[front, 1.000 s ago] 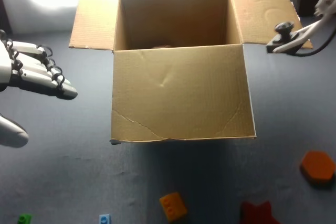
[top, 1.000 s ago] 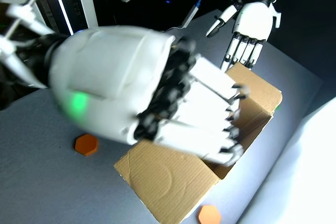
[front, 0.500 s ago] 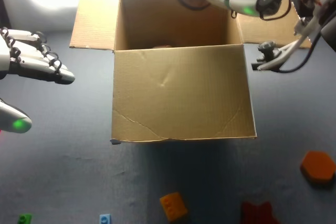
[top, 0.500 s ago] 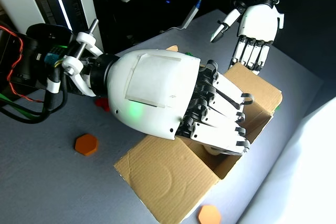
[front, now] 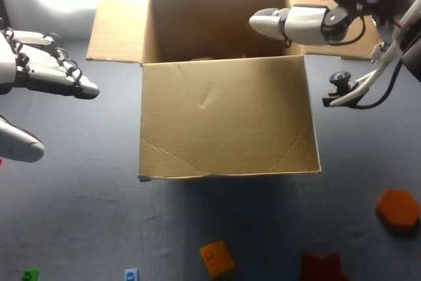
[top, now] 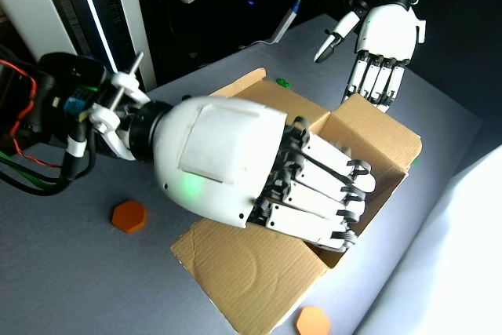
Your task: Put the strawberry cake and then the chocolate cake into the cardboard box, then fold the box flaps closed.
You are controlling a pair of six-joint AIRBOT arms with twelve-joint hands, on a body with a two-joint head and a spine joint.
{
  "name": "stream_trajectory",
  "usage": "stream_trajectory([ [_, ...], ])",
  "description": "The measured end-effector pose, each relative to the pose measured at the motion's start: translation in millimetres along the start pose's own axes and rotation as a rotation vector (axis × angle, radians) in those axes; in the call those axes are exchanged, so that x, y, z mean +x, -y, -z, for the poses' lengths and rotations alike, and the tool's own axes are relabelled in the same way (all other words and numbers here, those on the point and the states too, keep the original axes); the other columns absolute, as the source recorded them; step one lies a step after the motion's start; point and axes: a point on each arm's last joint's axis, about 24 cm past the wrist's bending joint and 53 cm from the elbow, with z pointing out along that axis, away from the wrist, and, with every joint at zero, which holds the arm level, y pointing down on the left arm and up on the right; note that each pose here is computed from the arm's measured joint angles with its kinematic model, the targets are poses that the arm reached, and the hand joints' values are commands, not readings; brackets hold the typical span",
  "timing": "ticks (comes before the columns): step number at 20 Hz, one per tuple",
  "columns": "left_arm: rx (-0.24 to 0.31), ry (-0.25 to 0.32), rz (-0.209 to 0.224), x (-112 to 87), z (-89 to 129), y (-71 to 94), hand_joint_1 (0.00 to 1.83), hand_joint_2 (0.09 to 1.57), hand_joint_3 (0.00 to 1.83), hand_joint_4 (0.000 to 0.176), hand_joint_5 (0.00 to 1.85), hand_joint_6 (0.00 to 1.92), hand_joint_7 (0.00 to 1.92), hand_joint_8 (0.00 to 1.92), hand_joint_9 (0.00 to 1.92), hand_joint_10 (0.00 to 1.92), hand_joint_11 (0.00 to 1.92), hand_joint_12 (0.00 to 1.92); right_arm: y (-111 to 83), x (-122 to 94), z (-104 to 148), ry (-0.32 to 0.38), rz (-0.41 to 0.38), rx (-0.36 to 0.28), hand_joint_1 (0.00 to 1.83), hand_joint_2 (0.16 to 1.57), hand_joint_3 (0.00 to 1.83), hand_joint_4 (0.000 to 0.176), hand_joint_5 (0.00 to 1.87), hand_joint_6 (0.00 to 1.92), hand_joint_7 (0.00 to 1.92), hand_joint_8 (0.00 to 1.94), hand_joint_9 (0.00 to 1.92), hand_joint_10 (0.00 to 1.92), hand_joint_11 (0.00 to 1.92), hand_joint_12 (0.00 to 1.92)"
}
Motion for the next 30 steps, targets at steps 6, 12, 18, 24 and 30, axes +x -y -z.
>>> stream_trajectory([
  [6,0.001,0.0,0.001,0.6,-1.3,1.3,0.0,1.13,0.0,0.0,0.2,0.0,0.26,0.0,0.27,0.0,0.0,0.86,5.0,-12.4,6.3,-0.012,0.046,0.015,0.72,0.94,0.0,0.0,0.06,0.0,0.11,0.0,0.17,0.0,0.0,0.72],
  [12,0.003,0.005,-0.014,-4.6,-3.8,-1.7,0.0,1.14,0.0,0.0,0.19,0.0,0.27,0.0,0.28,0.0,0.0,0.87,52.0,-75.8,30.2,0.065,0.097,0.167,0.45,0.97,0.01,0.0,0.03,0.0,0.07,0.0,0.1,0.0,0.0,0.59],
  [18,0.013,0.024,-0.114,-27.5,-16.3,1.0,0.0,1.14,0.0,0.0,0.2,0.0,0.26,0.0,0.27,0.0,0.0,0.85,116.5,-99.5,77.9,0.018,0.241,0.393,0.17,1.07,0.02,0.0,0.05,0.0,0.13,0.01,0.13,0.01,0.0,0.55],
  [24,0.039,0.08,-0.171,-62.1,-15.4,18.4,0.0,1.14,0.0,0.0,0.2,0.0,0.26,0.0,0.26,0.0,0.0,0.83,163.0,-50.0,117.4,-0.229,0.431,0.49,0.0,1.15,0.01,0.0,0.05,0.01,0.11,0.0,0.09,0.0,0.0,0.33],
  [30,0.086,0.098,-0.231,-81.6,-17.8,41.6,0.0,1.15,0.0,0.0,0.2,0.0,0.26,0.0,0.25,0.0,0.0,0.81,164.2,1.8,121.1,-0.34,0.391,0.472,0.0,1.15,0.0,0.0,0.05,0.0,0.1,0.0,0.11,0.01,0.0,0.38],
])
